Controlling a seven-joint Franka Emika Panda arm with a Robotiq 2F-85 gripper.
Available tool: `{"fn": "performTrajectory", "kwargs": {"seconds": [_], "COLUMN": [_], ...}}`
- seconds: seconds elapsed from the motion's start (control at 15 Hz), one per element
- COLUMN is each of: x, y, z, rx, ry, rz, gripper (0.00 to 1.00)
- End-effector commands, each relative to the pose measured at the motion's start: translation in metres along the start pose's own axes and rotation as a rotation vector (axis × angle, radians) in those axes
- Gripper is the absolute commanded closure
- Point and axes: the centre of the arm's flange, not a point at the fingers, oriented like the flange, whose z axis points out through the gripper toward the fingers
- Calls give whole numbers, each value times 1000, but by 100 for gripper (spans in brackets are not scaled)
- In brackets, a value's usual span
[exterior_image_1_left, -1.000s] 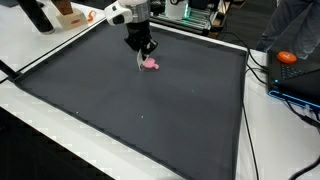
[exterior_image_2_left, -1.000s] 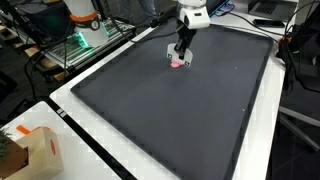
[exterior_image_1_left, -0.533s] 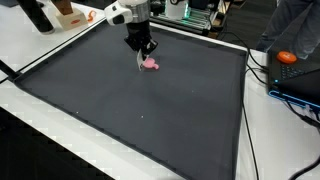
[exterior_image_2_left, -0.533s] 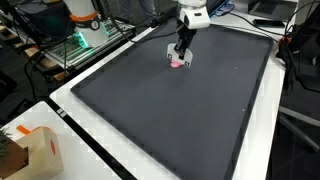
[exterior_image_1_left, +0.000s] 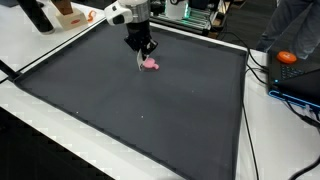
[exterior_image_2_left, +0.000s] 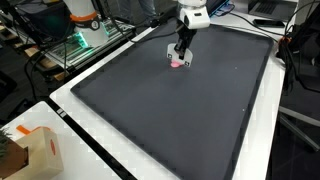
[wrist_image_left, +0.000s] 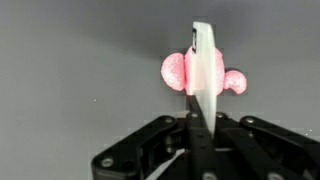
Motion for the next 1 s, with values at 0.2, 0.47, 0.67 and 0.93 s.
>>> {"fn": "performTrajectory", "kwargs": {"seconds": [0.2, 0.47, 0.67, 0.93], "x": [0, -1, -5, -9], "y": [0, 0, 1, 6], "z": [0, -1, -2, 6], "rx": [0, 1, 1, 5], "ry": [0, 7, 51, 60], "rz": [0, -7, -29, -32], "gripper": [96, 99, 99, 99]}}
